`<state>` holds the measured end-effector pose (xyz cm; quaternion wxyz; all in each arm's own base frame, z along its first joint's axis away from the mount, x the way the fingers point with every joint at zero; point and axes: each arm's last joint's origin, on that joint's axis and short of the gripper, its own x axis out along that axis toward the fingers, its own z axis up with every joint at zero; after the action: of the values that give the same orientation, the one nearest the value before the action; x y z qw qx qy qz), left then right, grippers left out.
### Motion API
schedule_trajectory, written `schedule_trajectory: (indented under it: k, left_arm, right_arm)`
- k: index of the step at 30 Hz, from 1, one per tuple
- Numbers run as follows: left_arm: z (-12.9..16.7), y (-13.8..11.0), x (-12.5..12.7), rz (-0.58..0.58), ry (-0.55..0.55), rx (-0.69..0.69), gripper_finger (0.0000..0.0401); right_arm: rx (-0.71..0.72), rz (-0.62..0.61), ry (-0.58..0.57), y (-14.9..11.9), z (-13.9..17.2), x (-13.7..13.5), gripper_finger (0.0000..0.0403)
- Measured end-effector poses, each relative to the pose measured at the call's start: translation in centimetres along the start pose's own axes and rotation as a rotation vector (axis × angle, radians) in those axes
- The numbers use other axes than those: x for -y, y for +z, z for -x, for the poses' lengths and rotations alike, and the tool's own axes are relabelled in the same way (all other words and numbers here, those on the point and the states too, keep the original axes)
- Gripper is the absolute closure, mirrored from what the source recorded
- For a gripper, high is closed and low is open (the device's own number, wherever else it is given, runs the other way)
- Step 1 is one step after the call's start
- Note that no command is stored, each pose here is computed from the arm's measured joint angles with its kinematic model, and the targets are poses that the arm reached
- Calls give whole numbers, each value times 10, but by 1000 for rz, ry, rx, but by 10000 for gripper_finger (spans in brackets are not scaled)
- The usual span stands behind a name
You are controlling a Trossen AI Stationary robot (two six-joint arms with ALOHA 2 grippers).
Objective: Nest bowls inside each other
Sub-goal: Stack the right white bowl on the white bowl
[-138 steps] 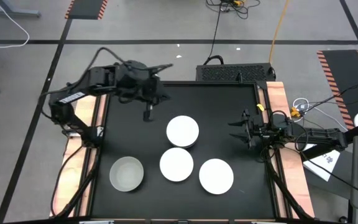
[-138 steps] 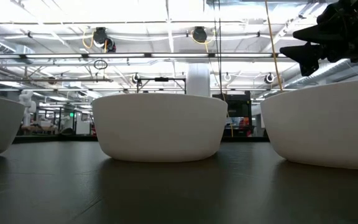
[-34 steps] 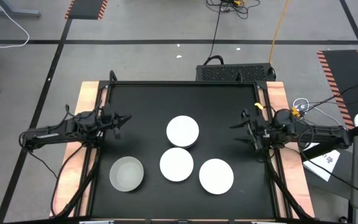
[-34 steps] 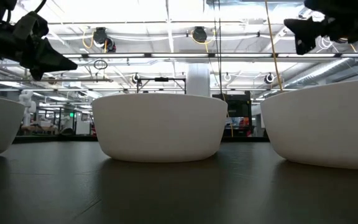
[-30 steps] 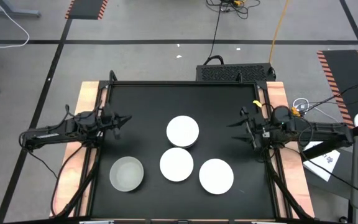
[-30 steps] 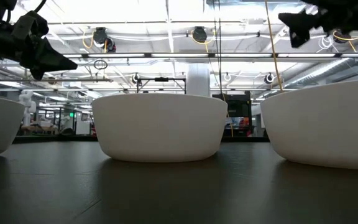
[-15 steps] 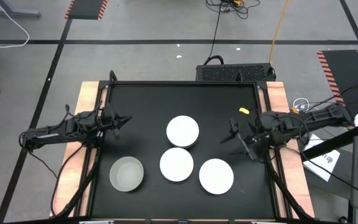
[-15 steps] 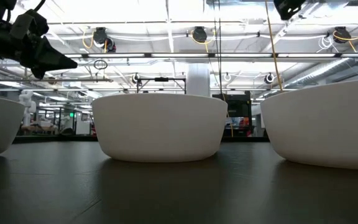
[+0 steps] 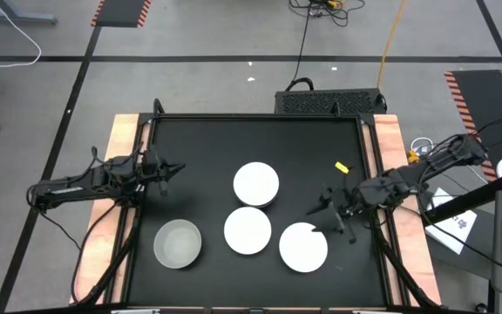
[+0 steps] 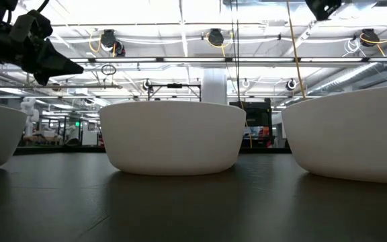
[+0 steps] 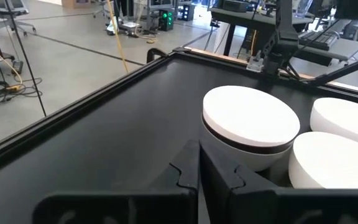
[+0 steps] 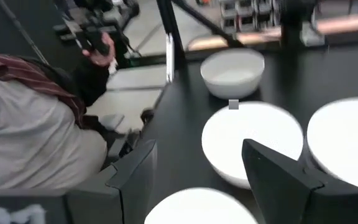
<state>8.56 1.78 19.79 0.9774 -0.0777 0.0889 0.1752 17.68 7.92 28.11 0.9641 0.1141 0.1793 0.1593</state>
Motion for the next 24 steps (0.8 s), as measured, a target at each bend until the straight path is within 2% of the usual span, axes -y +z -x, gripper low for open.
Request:
schedule_trajectory:
  k: [9,14,18,24]
  left_arm:
    - [0,0,0,-6,-17,-3,398]
    - [0,0,1,-9,-29,-2,384]
    - [0,1,2,-23,-62,4,379]
    - [0,2,3,-49,-80,13,398]
  right_arm:
    - [-141,-268,-82,-15,-12,6,174]
    - [-242,-427,-178,-22,-8,13,174]
    - [-306,-519,-229,-28,-6,18,174]
    - [-404,-644,-280,-37,-2,22,174]
